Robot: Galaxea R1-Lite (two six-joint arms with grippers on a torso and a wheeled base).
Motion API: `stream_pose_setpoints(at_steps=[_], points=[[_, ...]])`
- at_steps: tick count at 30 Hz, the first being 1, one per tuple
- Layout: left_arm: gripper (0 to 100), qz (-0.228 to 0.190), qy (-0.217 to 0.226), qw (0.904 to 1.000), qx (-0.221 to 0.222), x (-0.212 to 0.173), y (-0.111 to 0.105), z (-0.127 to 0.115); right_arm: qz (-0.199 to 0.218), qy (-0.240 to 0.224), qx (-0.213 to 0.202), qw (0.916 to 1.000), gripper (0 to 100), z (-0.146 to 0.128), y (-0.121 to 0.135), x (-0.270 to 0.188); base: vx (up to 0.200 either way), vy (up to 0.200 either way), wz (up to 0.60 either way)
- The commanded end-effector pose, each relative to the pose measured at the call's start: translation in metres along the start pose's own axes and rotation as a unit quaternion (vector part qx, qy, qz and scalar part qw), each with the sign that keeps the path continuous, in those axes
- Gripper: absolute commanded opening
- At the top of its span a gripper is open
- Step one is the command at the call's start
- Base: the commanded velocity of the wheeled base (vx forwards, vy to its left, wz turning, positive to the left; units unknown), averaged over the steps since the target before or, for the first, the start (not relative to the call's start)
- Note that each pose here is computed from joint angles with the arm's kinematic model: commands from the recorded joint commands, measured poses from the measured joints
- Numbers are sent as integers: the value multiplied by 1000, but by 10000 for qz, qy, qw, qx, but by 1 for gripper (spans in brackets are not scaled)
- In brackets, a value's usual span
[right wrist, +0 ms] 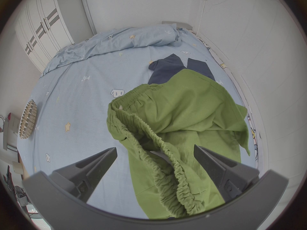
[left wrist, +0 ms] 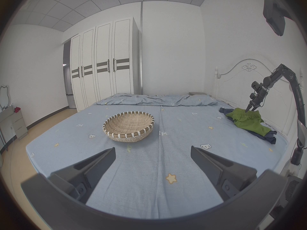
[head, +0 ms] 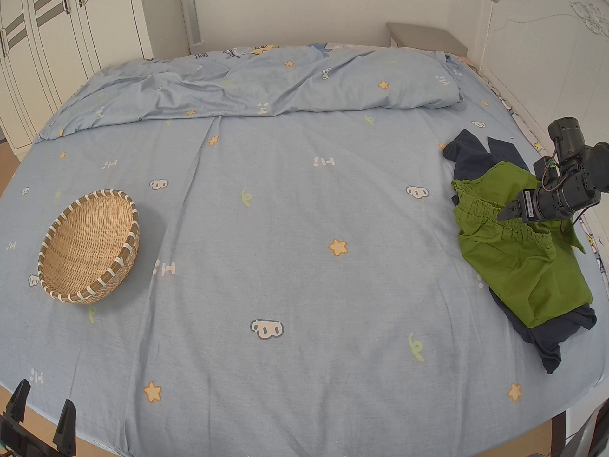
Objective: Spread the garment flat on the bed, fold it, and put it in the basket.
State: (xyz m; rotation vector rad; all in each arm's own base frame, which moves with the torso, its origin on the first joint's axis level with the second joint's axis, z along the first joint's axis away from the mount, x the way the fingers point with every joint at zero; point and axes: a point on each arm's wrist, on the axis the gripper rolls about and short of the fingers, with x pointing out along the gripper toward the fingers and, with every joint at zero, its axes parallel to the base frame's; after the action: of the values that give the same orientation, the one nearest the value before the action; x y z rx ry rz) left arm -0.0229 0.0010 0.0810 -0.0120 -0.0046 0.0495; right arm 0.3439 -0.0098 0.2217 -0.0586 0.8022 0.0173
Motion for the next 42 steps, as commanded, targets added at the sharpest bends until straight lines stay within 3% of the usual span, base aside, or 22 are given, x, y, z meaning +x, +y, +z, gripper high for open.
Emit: stream_pose_setpoints(at_steps=[1, 10, 11, 24, 28, 32, 33, 34, 42], points=[[100, 6, 44, 10000, 0, 1, 0, -5, 14, 45, -22, 10000, 100, -1, 2, 3, 0, 0, 0], [100, 6, 44, 10000, 0, 1, 0, -5, -32, 187, -10, 9998, 100, 0, 0, 18, 0, 0, 0], [100, 6, 44, 10000, 0, 1, 0, -5, -35, 210, -5, 9998, 0, -1, 0, 20, 0, 0, 0], [100, 6, 37, 10000, 0, 1, 0, -5, 48, 165, 8, 9999, 0, 8, 0, 11, 0, 0, 0], [100, 6, 44, 10000, 0, 1, 0, -5, 710, 253, 7, 9972, 0, 18, 20, -39, 0, 0, 0], [100, 6, 44, 10000, 0, 1, 0, -5, 1693, 398, 385, 9840, 0, 22, 45, -74, 0, 0, 0], [100, 6, 37, 10000, 0, 1, 0, -5, 1737, 406, 391, 9832, 0, 22, 47, -76, 0, 0, 0], [100, 6, 44, 10000, 0, 1, 0, -5, 2178, 498, 429, 9738, 0, 23, 63, -90, 0, 0, 0], [100, 6, 44, 10000, 0, 1, 0, -5, 3090, 679, 189, 9484, 0, 14, 145, -115, 0, 0, 0]])
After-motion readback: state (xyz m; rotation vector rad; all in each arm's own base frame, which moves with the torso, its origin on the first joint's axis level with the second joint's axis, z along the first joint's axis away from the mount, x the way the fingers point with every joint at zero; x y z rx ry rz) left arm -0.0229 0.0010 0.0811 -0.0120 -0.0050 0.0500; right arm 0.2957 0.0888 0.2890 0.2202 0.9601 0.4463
